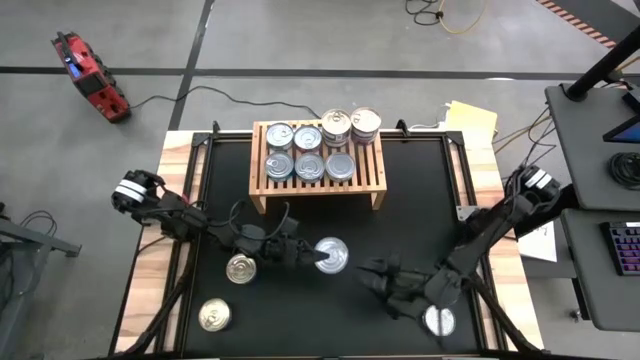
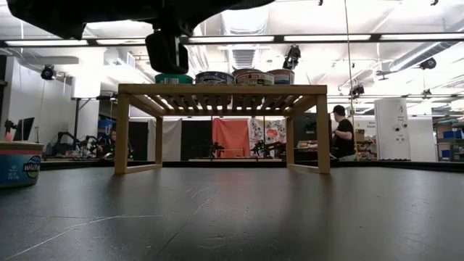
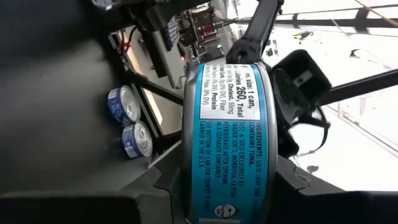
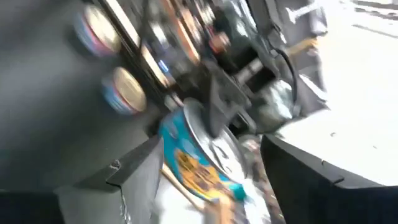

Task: Stack canned seafood by type on shelf
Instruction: Put the light blue tuna can on the shelf

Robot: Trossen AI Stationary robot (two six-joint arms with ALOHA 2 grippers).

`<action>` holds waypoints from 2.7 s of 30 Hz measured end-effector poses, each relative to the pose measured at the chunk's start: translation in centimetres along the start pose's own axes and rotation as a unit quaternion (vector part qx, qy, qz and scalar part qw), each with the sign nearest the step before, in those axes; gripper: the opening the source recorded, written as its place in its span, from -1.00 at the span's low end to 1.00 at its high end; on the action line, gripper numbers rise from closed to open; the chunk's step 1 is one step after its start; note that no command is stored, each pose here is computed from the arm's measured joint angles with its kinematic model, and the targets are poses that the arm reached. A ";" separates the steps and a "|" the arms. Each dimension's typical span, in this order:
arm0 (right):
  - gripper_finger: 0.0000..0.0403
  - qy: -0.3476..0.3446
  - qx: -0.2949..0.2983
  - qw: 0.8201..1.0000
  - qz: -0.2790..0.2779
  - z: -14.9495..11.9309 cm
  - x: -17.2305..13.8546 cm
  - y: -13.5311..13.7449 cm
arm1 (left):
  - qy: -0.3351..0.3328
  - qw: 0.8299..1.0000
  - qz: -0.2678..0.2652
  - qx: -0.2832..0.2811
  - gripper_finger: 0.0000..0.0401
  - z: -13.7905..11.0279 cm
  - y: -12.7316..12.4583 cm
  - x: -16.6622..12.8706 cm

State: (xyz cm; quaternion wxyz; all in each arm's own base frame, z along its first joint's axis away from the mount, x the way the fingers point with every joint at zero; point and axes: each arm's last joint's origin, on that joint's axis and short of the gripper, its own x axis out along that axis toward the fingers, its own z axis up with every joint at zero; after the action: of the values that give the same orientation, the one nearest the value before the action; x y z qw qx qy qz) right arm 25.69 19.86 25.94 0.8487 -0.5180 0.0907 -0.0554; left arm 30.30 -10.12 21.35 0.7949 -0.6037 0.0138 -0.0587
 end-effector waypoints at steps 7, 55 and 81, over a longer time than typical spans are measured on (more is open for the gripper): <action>0.37 0.100 -0.150 0.983 -0.017 1.4 2.2 2.1 | -0.003 1.000 -0.007 -0.002 -0.41 0.1 -0.3 0.2; -0.35 0.195 -0.003 0.979 -0.053 -0.6 0.9 -7.2 | -0.030 0.929 -0.070 0.363 0.59 1.2 -3.1 -0.7; -0.35 0.436 0.097 0.894 0.018 -13.4 2.9 -11.5 | -0.019 0.842 0.167 0.513 0.54 4.7 -7.0 -8.5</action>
State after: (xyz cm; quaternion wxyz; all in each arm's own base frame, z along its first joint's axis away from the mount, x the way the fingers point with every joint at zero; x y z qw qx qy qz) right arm 25.66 2.42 29.88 0.7707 -0.3552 0.4553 -0.2693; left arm 21.71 -6.57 28.93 0.9888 -0.0994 0.0674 0.0880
